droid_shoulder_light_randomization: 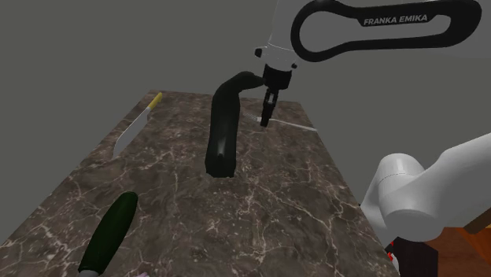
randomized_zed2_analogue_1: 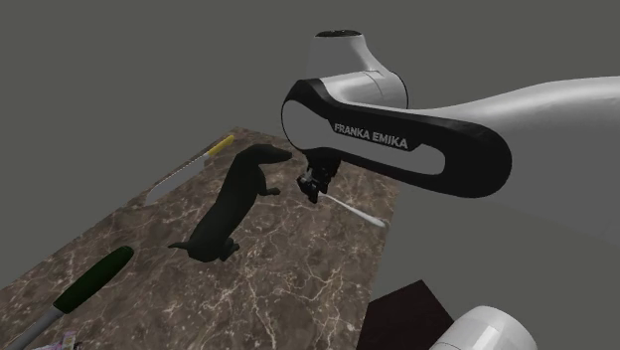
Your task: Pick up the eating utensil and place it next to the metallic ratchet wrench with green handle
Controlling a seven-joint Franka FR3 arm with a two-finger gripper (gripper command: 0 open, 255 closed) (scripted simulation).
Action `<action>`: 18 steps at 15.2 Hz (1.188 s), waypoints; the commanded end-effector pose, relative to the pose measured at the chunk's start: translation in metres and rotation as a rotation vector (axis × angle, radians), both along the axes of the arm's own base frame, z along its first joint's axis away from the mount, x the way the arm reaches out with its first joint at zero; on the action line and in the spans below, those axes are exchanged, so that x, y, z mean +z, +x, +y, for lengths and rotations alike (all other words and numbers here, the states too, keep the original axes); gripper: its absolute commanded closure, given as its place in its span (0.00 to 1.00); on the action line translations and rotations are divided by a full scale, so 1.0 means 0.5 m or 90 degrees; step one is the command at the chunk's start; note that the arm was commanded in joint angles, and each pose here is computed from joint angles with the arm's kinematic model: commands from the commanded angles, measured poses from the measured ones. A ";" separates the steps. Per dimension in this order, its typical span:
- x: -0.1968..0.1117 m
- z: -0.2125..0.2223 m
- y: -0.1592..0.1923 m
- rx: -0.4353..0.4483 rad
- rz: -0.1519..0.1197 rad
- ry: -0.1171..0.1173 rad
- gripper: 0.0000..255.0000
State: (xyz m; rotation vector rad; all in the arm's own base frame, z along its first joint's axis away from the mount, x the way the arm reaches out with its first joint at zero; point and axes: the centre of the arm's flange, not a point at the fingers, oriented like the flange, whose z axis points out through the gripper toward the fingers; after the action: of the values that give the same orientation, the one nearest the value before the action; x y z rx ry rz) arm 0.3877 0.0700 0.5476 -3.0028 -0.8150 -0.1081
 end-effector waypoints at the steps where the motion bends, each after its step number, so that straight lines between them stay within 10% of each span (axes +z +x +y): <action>1: 0.019 0.001 -0.001 0.000 0.000 0.000 1.00; 18: 0.187 0.024 -0.014 0.000 0.000 0.000 1.00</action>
State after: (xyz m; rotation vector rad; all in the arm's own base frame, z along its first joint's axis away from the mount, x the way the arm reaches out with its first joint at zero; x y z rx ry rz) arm 0.3847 0.0766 0.6398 -3.0025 -0.8151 -0.1078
